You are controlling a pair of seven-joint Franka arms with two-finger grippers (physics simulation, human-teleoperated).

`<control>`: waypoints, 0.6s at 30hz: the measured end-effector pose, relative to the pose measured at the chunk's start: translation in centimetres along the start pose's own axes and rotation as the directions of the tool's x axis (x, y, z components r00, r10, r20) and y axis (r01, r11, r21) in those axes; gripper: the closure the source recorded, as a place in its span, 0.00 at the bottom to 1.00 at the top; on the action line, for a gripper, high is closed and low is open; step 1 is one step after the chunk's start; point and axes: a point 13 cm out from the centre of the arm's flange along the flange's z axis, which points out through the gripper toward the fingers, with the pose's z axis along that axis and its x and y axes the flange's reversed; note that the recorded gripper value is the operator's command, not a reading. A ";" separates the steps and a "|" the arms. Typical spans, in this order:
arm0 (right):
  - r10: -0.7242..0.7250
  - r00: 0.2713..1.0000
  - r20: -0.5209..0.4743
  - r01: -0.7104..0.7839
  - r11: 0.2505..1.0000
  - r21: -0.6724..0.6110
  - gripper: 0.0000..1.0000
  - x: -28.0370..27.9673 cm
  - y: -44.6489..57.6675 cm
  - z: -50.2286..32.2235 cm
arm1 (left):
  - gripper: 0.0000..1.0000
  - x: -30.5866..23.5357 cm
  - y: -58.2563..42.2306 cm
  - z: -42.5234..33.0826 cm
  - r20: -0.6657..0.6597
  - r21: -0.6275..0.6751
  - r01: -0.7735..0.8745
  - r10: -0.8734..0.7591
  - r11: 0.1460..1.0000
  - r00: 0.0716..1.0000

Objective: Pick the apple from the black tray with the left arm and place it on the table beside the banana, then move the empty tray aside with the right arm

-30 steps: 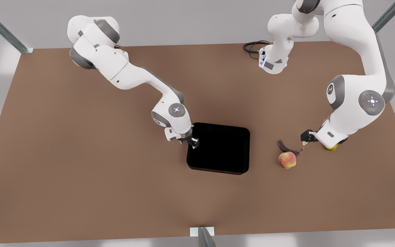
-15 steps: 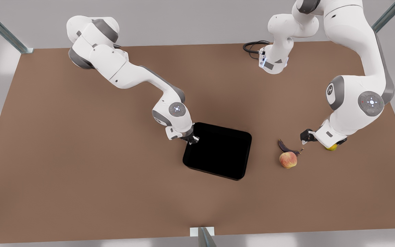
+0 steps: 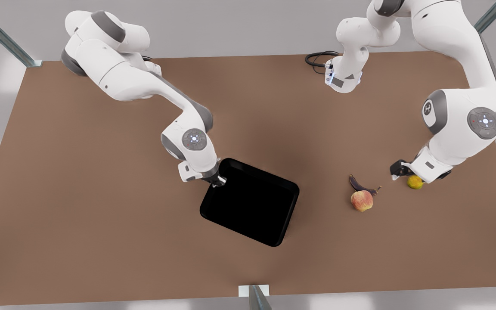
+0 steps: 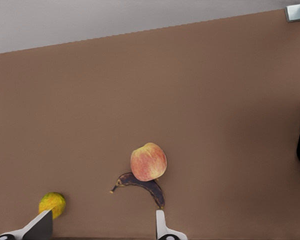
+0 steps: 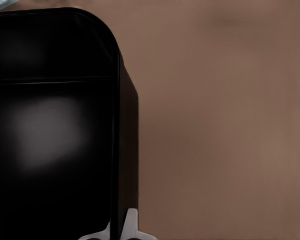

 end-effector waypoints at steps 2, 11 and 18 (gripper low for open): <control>0.040 0.999 0.026 -0.041 0.998 0.054 0.95 -5.1 -3.9 -1.7 | 0.00 0.1 -0.5 0.2 -0.011 0.003 -0.005 0.005 1.000 1.000; 0.089 0.993 -0.076 -0.078 0.988 0.134 0.95 -17.7 -21.1 -6.1 | 0.00 -0.4 -2.6 -2.5 0.018 0.011 -0.035 0.035 0.999 0.999; -0.046 0.986 -0.159 0.068 0.989 0.135 0.96 -22.7 -32.0 -6.2 | 0.00 -0.3 -2.4 -3.0 0.019 0.010 -0.032 0.032 0.999 0.999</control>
